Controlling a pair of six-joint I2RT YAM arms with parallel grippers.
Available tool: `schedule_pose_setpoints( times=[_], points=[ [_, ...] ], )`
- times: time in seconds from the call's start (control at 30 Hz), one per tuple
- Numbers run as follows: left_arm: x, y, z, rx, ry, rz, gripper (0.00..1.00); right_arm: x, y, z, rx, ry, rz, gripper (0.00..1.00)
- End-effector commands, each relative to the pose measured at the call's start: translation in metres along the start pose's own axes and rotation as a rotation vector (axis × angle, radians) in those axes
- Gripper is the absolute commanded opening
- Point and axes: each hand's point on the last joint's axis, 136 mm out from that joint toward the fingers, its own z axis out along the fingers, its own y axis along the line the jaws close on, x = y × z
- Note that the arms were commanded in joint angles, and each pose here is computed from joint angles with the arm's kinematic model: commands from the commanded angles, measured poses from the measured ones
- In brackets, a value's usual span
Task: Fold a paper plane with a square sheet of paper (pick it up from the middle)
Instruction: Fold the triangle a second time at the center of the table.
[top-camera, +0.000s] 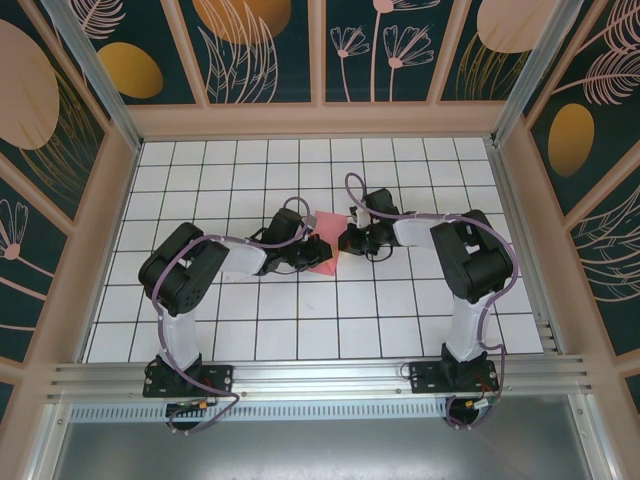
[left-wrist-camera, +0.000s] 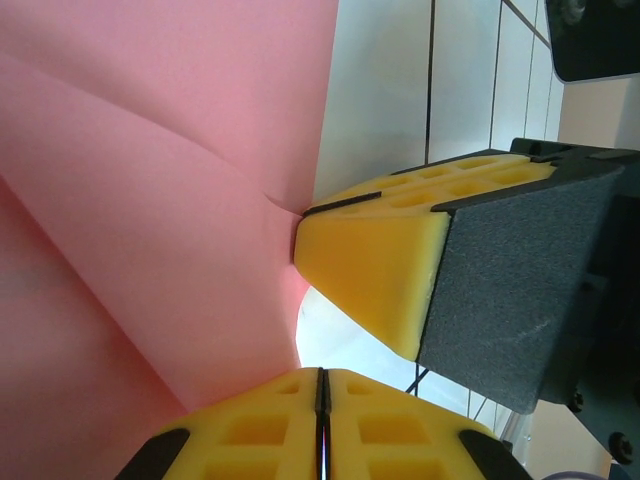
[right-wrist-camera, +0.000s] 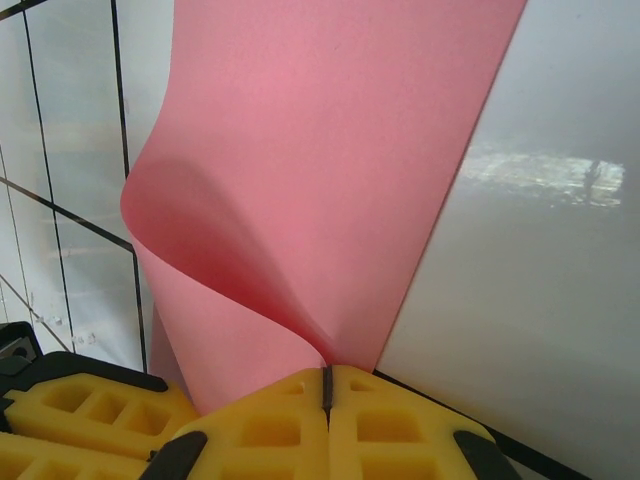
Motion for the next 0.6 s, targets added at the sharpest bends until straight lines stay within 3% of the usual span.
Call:
schedule_pose_setpoints(
  times=[0.0, 0.57],
  points=[
    [0.0017, -0.0004, 0.0043, -0.003, 0.014, 0.022, 0.11, -0.0058, -0.0039, 0.0018, 0.025, -0.006, -0.02, 0.05],
    [0.0031, -0.0004, 0.0063, 0.002, 0.026, 0.022, 0.12, -0.0074, -0.0082, 0.0054, 0.041, -0.003, -0.013, 0.05]
  ],
)
